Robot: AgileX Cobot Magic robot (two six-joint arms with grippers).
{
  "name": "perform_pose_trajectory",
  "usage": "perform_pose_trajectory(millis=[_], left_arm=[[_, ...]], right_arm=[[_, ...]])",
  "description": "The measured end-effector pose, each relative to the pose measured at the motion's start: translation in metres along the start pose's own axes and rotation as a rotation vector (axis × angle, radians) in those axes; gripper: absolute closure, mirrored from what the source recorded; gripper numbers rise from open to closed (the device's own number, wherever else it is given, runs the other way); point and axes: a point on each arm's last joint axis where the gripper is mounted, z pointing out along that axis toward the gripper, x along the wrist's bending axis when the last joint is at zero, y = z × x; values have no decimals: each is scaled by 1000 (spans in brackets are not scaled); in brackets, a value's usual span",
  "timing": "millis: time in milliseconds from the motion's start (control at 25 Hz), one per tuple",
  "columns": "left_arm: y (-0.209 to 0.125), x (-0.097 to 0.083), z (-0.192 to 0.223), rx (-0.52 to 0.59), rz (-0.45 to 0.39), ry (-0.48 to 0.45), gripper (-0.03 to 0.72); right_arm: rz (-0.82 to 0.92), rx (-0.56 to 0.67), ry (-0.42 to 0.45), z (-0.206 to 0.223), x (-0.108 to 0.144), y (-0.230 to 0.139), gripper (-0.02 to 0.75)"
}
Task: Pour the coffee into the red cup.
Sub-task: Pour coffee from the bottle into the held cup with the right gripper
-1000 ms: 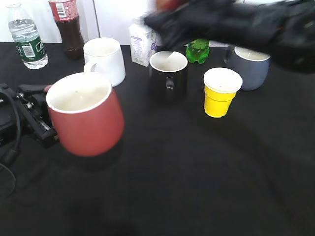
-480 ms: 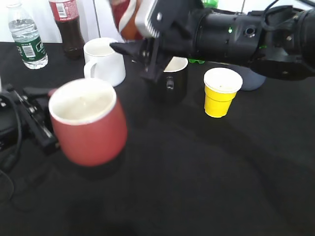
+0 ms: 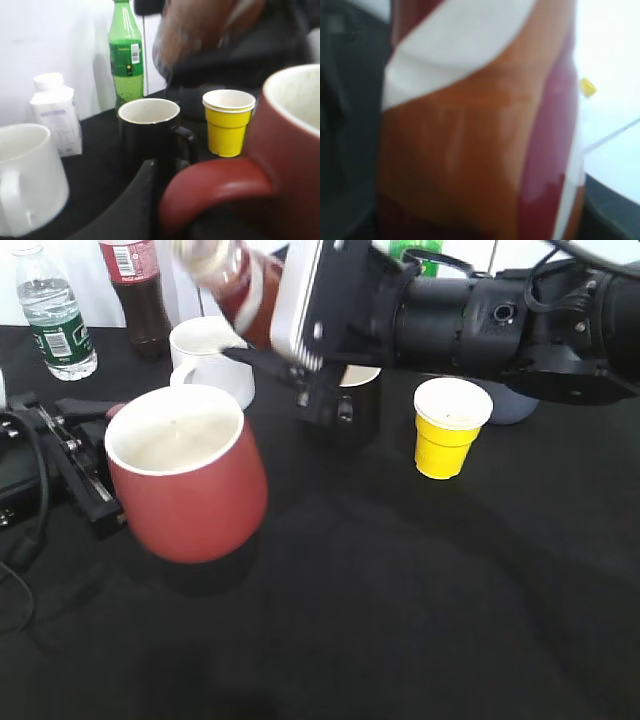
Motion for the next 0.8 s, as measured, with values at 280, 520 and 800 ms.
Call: perform_pose_trajectory(millis=[280,520,800], left_arm=[[5,7,7,82,54,8,598],[5,7,7,83,39,9,596],[6,7,7,69,28,9,595]], right_arm=[[-230,41,-64,0,-6,-3,204],[-402,49,-65,0,-7,-3,204],[-557,83,-112,-1,-12,-4,204]])
